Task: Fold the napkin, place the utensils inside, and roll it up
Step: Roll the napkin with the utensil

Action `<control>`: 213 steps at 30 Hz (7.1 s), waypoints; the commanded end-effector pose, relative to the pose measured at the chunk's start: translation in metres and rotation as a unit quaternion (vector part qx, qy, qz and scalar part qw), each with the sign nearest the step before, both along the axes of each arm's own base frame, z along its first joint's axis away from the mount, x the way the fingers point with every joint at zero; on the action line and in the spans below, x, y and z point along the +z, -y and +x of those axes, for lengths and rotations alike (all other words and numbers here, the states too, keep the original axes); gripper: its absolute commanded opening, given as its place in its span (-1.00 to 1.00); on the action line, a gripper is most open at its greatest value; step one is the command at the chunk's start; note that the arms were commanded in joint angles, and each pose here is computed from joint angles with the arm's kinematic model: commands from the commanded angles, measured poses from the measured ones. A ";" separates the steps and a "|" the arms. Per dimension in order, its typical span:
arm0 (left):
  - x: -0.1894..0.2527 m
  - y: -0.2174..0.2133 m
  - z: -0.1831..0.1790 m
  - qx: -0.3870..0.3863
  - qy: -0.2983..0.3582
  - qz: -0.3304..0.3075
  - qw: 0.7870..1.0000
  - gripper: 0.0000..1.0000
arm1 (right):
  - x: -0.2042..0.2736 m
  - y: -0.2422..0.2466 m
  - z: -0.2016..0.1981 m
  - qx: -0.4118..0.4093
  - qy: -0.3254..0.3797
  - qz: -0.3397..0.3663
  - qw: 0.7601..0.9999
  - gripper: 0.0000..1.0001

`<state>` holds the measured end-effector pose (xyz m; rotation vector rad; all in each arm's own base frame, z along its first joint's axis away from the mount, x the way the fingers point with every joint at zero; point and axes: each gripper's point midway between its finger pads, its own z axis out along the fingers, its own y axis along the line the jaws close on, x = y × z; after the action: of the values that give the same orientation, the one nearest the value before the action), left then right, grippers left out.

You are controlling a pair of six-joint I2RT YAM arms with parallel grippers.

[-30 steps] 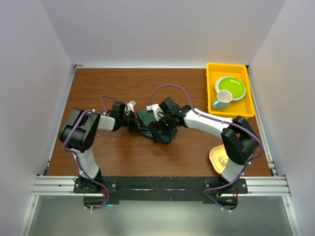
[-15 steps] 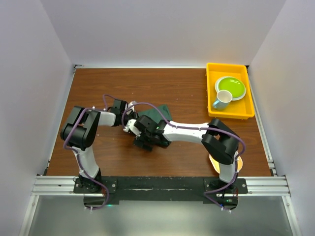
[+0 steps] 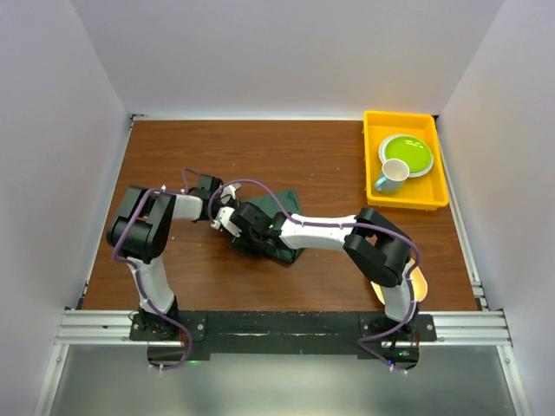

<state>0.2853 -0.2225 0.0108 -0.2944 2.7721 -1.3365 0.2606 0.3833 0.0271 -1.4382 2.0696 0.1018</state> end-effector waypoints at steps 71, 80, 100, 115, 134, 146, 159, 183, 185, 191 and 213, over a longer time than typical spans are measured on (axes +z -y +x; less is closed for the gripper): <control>0.014 -0.042 -0.042 0.304 -0.212 0.135 0.919 -0.01 | -0.025 -0.014 -0.016 -0.129 -0.522 0.257 0.803 -0.87; -0.012 -0.046 -0.039 0.345 -0.210 0.126 0.906 -0.24 | -0.021 -0.012 -0.021 -0.127 -0.527 0.260 0.799 -0.81; -0.011 -0.052 -0.055 0.301 -0.207 0.166 0.916 -1.00 | 0.035 -0.002 -0.008 -0.087 -0.442 0.219 0.866 0.39; 0.001 -0.044 -0.044 0.277 -0.215 0.166 0.922 -1.00 | 0.078 0.017 -0.010 -0.020 -0.068 0.083 0.994 0.96; 0.014 -0.039 -0.045 0.255 -0.242 0.171 0.920 -1.00 | 0.048 -0.023 -0.025 0.008 0.079 0.057 0.995 0.51; 0.019 -0.037 -0.045 0.254 -0.253 0.169 0.918 -1.00 | 0.007 -0.023 -0.032 0.002 0.048 0.032 0.998 0.38; 0.029 -0.031 -0.047 0.249 -0.253 0.140 0.924 -1.00 | -0.024 -0.009 -0.029 -0.023 0.045 -0.005 0.999 -0.63; 0.107 -0.128 0.033 0.200 0.107 0.216 0.950 -0.07 | -0.001 -0.026 -0.024 -0.047 -0.407 0.212 0.887 -1.00; 0.111 -0.115 0.036 0.173 0.129 0.182 0.959 -0.17 | -0.011 -0.024 -0.014 -0.066 -0.456 0.226 0.858 -1.00; 0.113 -0.067 0.030 0.113 0.165 0.095 0.975 -0.34 | -0.017 -0.016 0.000 -0.115 -0.579 0.278 0.757 -1.00; 0.024 -0.022 0.049 0.110 0.196 0.035 0.974 -0.82 | -0.047 0.017 0.017 -0.174 -0.625 0.271 0.711 -0.91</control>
<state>0.3133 -0.2021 0.0400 -0.3106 2.4602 -1.1326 0.2837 0.3832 0.0237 -0.5499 2.6878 1.9578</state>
